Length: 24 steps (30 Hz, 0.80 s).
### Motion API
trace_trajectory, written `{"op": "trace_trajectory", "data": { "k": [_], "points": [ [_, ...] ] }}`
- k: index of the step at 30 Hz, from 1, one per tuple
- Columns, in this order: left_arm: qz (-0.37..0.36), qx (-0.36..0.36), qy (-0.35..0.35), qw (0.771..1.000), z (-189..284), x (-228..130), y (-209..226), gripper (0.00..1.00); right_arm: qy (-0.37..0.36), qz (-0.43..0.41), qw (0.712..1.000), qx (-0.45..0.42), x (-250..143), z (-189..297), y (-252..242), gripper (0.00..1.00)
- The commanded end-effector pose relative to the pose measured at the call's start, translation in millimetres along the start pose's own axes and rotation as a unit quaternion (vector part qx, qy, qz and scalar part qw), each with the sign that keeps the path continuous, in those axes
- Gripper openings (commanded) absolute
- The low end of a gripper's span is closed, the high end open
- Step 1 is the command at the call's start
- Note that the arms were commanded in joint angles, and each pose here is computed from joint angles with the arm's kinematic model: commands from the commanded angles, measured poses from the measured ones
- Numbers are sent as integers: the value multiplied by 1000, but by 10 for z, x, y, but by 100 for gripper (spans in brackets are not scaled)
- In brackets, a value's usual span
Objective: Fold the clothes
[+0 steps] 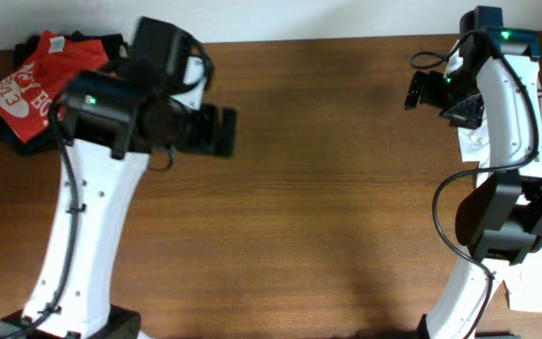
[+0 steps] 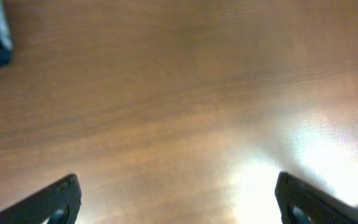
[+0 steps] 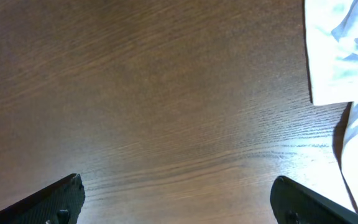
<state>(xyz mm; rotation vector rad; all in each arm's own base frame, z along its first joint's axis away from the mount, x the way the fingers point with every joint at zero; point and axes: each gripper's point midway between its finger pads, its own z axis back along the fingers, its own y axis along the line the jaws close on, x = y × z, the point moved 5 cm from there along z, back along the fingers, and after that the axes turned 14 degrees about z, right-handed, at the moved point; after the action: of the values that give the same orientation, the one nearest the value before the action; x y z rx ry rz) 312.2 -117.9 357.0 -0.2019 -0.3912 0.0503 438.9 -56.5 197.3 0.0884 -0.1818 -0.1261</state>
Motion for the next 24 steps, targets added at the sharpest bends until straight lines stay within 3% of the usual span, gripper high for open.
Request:
{"op": "trace_trajectory", "data": {
  "k": [1,6,8,13,17,21,24],
  "points": [
    [-22,15,21,999,59,-193,-78,99,-11,5,1000,-6,24,76,-14,99],
    [-28,23,42,998,60,-281,-61,99,-11,5,1000,-6,24,76,-13,99],
    [-89,17,35,995,-35,-235,-85,99,-11,5,1000,-6,23,78,-14,99],
    [-229,-104,-63,966,-855,-33,-192,99,-11,5,1000,-6,24,76,-13,98],
    [-179,-206,-90,958,-1294,-286,217,99,-11,5,1000,-6,24,76,-14,99],
    [-208,-183,-258,925,-1164,-551,427,99,-11,5,1000,-6,24,76,-14,99],
    [-222,-164,-414,868,-992,-987,698,99,-11,5,1000,-6,24,76,-14,99]
  ]
}}
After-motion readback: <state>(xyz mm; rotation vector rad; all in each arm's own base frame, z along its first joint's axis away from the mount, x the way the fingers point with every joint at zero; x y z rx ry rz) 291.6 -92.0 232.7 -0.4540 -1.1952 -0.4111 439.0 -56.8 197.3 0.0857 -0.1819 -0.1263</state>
